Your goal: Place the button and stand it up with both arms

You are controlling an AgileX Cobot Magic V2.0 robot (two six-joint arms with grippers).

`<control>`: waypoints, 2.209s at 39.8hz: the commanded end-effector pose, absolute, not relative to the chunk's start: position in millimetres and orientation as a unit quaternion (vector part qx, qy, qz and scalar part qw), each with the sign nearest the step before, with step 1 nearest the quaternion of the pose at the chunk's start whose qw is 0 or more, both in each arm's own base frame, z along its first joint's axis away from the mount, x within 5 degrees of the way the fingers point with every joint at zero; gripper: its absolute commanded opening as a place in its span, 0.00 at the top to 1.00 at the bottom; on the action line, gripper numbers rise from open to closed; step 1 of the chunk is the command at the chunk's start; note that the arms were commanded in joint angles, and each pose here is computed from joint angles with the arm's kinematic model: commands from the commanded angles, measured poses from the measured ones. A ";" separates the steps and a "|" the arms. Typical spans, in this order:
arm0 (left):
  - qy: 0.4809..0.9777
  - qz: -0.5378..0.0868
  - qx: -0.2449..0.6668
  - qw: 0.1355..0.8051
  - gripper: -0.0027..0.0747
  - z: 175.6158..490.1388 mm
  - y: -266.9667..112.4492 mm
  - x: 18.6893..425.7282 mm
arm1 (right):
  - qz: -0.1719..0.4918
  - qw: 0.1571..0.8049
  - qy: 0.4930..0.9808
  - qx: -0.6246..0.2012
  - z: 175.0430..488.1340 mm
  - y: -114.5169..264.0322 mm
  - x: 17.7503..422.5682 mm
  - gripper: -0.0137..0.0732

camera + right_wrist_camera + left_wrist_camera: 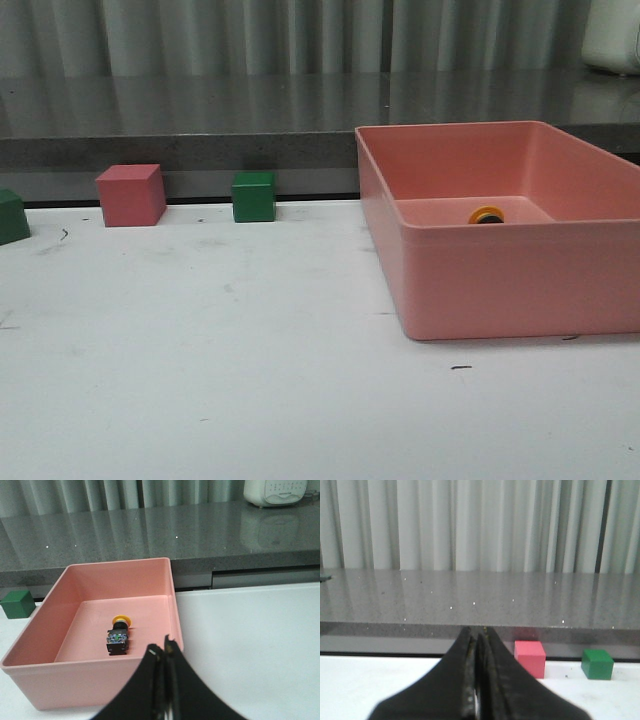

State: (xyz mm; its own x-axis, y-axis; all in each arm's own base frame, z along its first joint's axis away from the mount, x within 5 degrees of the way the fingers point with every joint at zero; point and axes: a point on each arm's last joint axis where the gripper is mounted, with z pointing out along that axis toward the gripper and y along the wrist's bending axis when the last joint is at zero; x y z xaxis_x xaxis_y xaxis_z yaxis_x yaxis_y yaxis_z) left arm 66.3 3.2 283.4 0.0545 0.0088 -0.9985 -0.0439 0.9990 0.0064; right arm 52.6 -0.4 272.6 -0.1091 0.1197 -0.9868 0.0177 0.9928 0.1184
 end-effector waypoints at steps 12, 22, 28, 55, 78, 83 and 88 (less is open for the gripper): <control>0.708 0.015 -0.013 0.706 0.99 317.2 4.0 106.8 | 0.033 0.642 0.764 0.046 314.9 -0.8 92.1 0.91; 0.704 0.014 -0.012 0.710 0.78 318.4 3.9 106.8 | 0.034 0.659 0.750 0.045 318.8 -0.8 93.0 0.63; 0.704 0.014 -0.012 0.710 0.28 318.4 3.9 106.8 | 0.035 0.669 0.741 0.045 321.2 -0.8 93.3 0.25; 0.704 0.014 -0.012 0.710 0.10 318.4 3.9 106.8 | 0.043 0.583 0.810 0.041 330.9 5.1 211.4 0.08; 0.704 0.014 -0.012 0.710 0.10 318.4 3.9 106.8 | 0.070 0.328 0.942 -0.002 297.1 76.1 352.1 0.08; 0.704 0.014 -0.012 0.710 0.10 318.4 3.9 106.8 | 0.067 0.300 0.952 0.006 283.7 81.6 377.9 0.15; 0.704 0.014 -0.012 0.710 0.10 318.4 3.9 106.8 | 0.063 0.280 0.958 0.009 266.7 86.8 401.6 0.21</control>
